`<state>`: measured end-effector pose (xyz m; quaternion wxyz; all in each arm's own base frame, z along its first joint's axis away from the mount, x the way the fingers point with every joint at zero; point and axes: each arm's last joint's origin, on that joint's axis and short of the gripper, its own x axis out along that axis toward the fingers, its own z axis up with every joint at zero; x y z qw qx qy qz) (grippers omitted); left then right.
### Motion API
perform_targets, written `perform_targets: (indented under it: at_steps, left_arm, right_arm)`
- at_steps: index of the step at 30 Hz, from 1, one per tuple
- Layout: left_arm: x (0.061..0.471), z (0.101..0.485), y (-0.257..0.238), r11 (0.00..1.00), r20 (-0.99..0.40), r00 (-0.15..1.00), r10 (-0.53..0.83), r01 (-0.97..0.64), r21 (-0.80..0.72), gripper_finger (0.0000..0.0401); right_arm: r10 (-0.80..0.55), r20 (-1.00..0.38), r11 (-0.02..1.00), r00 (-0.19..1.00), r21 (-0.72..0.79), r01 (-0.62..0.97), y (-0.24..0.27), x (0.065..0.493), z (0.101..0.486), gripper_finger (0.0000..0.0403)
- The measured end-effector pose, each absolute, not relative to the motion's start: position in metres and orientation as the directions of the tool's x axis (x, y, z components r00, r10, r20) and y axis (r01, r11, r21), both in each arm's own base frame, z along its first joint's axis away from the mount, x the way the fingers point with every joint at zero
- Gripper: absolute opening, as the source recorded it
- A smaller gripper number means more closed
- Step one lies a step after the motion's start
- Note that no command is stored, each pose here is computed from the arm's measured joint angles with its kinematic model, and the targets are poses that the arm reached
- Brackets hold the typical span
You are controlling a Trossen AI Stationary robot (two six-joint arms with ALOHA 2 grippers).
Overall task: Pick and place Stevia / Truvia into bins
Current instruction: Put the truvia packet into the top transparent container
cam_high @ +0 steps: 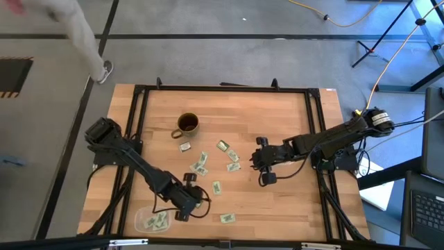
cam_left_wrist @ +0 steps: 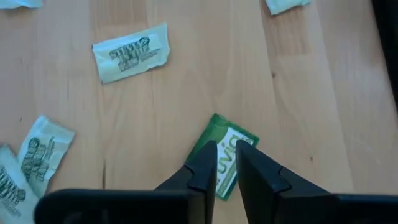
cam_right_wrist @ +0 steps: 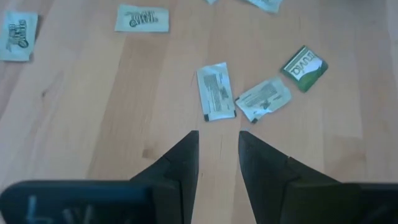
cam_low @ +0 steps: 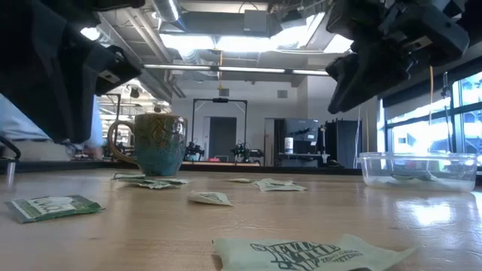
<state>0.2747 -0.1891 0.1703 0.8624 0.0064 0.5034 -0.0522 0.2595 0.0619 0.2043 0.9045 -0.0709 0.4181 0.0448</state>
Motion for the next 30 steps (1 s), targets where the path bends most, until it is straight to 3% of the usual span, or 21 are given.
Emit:
perform_targets:
  at_steps: [16, 30]
  left_arm:
    - [0.28, 0.135, -0.194, 0.988, -0.916, 0.396, -0.069, 0.156, -0.007, 0.0064]
    - [0.279, 0.135, -0.194, 0.987, -0.922, 0.379, -0.079, 0.159, -0.019, 0.0004]
  right_arm:
    - [0.029, -0.739, 0.986, 0.673, -0.088, -0.139, 0.063, 0.263, 0.206, 0.0116]
    - [0.029, -0.737, 0.987, 0.675, -0.086, -0.137, 0.063, 0.263, 0.206, 0.0116]
